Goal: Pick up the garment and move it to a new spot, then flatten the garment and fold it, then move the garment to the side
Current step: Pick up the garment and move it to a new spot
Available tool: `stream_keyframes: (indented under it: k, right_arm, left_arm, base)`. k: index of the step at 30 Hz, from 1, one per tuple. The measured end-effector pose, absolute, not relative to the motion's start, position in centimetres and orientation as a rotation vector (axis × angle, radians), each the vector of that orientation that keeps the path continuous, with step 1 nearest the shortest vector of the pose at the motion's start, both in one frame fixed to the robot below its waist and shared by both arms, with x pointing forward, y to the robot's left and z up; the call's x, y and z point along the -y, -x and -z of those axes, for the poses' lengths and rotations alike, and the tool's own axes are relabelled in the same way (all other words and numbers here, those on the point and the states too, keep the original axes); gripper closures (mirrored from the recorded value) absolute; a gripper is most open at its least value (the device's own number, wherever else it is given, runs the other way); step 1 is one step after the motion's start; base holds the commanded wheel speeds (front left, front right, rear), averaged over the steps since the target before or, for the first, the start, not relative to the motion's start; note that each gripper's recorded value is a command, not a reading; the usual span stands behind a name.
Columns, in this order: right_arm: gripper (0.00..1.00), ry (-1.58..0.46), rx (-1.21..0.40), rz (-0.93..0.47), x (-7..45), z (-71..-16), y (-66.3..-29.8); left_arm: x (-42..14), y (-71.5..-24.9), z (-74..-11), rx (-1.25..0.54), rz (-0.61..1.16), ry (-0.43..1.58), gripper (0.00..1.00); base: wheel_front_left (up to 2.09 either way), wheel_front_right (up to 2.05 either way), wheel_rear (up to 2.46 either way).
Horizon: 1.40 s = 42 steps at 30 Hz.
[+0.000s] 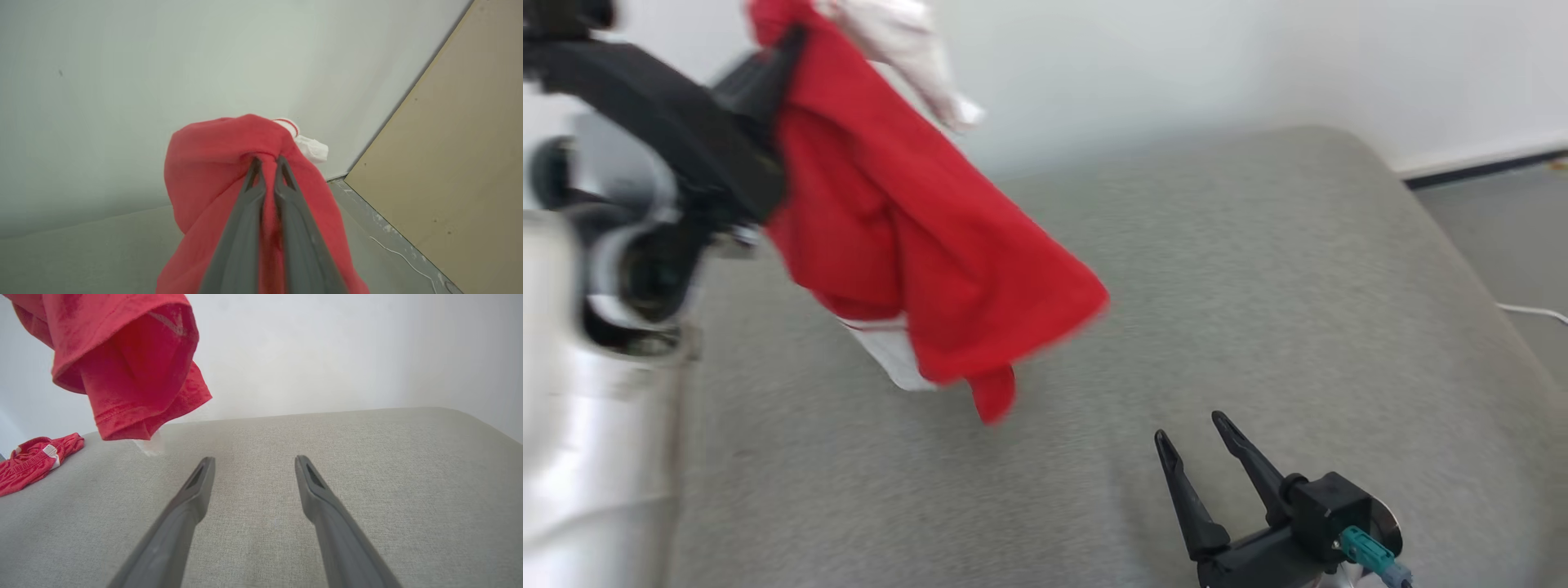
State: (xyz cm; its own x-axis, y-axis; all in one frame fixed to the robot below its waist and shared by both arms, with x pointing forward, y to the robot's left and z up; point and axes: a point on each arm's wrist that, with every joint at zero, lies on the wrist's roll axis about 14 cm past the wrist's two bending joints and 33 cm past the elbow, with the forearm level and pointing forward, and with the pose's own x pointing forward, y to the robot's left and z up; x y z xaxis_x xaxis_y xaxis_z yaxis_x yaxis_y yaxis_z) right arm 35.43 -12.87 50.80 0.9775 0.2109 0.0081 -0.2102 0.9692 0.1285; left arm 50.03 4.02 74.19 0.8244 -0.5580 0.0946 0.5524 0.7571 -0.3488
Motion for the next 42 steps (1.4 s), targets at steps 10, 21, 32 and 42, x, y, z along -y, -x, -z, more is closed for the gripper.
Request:
stream_keyframes:
  k: [10, 21, 32, 42]
  right_arm:
    - [0.00, -0.131, 0.004, -0.064, 17.3, -50.9, -33.4]
    - [0.00, -0.131, -0.077, 0.020, 19.5, -48.4, -32.7]
    - [0.00, -0.057, -0.041, 0.010, 21.0, -50.1, -33.8]
    - [0.00, 0.019, 0.015, -0.038, 21.6, -52.1, -35.4]
  left_arm:
    - [6.9, -50.1, -66.9, -0.152, 0.791, 0.315, 1.00]
    - [8.3, -49.9, -53.2, -0.304, 0.759, 0.168, 0.78]
    - [4.0, -48.3, -53.3, -0.062, 0.597, 0.251, 0.00]
    - [-4.7, -45.7, -55.5, 0.131, 0.379, 0.197, 0.00]
  base:
    - [0.00, 0.00, 0.00]
    - [0.00, 0.00, 0.00]
    - [0.00, 0.00, 0.00]
    - [0.00, 0.00, 0.00]
